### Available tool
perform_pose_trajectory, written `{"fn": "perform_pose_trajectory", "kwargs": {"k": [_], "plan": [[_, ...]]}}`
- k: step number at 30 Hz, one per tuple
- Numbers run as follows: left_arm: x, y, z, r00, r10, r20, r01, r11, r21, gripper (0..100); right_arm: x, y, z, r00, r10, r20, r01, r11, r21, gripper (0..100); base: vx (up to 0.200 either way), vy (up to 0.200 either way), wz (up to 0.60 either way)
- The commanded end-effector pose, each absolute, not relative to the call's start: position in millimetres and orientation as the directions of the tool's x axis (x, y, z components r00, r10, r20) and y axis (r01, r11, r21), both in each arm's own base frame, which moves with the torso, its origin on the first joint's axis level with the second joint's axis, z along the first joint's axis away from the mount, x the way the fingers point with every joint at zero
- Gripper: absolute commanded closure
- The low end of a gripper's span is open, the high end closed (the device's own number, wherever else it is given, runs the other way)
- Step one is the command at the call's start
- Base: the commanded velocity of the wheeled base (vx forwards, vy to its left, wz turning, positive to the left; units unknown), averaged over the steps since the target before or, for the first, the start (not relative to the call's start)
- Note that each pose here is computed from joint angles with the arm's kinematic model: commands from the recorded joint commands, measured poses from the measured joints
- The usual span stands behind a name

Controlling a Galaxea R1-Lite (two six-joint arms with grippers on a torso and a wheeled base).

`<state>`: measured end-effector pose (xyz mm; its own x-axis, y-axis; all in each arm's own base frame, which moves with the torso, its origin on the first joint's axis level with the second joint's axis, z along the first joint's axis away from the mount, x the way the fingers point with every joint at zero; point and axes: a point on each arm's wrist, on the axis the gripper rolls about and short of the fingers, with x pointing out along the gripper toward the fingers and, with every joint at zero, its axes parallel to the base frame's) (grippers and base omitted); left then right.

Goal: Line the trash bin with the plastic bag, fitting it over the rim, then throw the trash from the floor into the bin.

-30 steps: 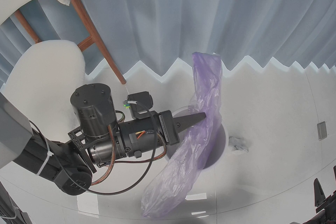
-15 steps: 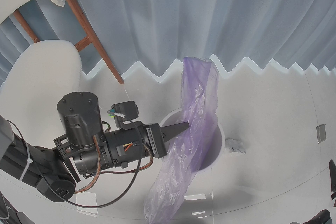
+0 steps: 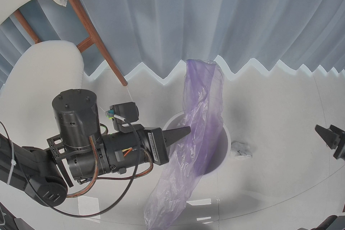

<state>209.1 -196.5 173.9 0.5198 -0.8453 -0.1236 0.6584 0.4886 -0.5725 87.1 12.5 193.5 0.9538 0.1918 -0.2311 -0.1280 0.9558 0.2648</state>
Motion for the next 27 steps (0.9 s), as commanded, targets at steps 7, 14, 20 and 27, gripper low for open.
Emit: {"fn": "perform_pose_trajectory", "kwargs": {"k": [7, 14, 20, 27], "plan": [[173, -193, 175, 0.460, -0.867, -0.191, 0.701, 0.487, -0.521, 100, 297, 74, 102, 0.780, 0.325, -0.535, -0.163, 0.931, 0.327, 0, 0.000, 0.000, 0.00], [174, -195, 172, 0.457, -0.866, -0.202, 0.705, 0.491, -0.512, 100, 360, 97, 69, 0.853, 0.363, -0.375, -0.274, 0.923, 0.269, 100, 0.000, 0.000, 0.00], [174, -194, 169, 0.457, -0.864, -0.212, 0.704, 0.496, -0.508, 100, 385, 135, 68, 0.825, 0.476, -0.304, -0.407, 0.874, 0.264, 100, 0.000, 0.000, 0.00], [173, -192, 166, 0.459, -0.860, -0.220, 0.699, 0.503, -0.508, 100, 438, 169, 77, 0.840, 0.533, -0.099, -0.519, 0.843, 0.141, 100, 0.000, 0.000, 0.00]]}}
